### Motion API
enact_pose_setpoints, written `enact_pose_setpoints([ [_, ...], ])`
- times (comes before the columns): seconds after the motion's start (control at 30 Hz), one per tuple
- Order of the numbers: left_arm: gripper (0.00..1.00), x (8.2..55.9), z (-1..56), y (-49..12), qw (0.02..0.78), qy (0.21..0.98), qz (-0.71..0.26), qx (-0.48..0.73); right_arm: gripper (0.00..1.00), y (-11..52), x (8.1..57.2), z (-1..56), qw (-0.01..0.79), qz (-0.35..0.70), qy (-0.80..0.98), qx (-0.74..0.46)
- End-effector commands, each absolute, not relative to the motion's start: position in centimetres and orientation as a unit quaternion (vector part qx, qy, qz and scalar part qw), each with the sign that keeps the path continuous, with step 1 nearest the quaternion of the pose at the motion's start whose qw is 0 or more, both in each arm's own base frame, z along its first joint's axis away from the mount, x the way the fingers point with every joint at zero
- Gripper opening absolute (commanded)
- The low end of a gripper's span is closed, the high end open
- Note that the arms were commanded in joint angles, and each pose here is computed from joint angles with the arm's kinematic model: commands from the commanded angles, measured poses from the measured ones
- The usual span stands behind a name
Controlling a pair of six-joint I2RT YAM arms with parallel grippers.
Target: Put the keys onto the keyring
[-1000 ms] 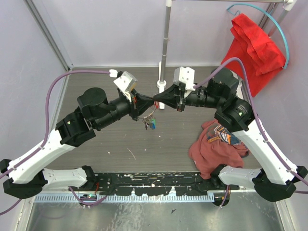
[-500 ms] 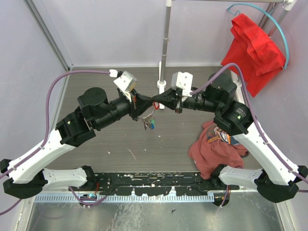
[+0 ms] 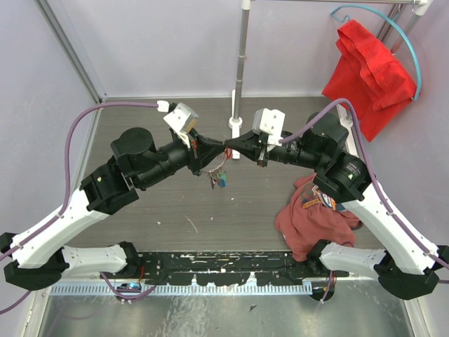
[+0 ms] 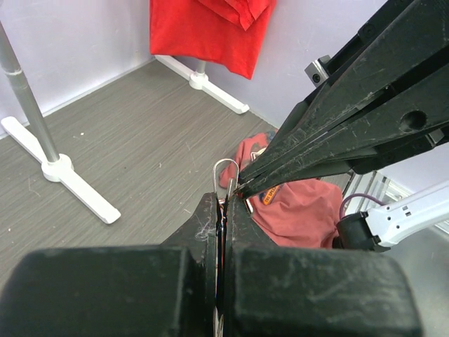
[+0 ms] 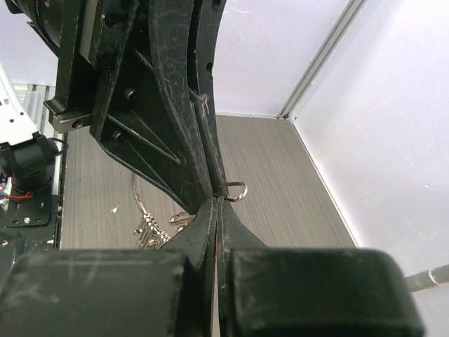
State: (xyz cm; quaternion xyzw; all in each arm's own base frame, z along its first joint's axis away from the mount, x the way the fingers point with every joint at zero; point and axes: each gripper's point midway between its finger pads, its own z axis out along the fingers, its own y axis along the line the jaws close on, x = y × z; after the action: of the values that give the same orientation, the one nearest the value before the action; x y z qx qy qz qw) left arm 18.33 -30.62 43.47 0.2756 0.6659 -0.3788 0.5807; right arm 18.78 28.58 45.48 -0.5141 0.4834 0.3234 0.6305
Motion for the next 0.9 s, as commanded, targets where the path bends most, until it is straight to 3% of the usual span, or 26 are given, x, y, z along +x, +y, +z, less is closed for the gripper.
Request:
enact_pose_setpoints([
  [0.0,0.0,17.2,47.7,-30.2,0.607,0.62,-0.421,0.263,0.01,27.7,19.4,47.7,0.676,0.298,0.461,-0.492],
  [0.87,0.0,18.1,48.5,-28.9,0.624,0.624,-0.421,0.207,0.01,27.5,17.3,50.3,0.692,0.326,0.417,-0.491],
])
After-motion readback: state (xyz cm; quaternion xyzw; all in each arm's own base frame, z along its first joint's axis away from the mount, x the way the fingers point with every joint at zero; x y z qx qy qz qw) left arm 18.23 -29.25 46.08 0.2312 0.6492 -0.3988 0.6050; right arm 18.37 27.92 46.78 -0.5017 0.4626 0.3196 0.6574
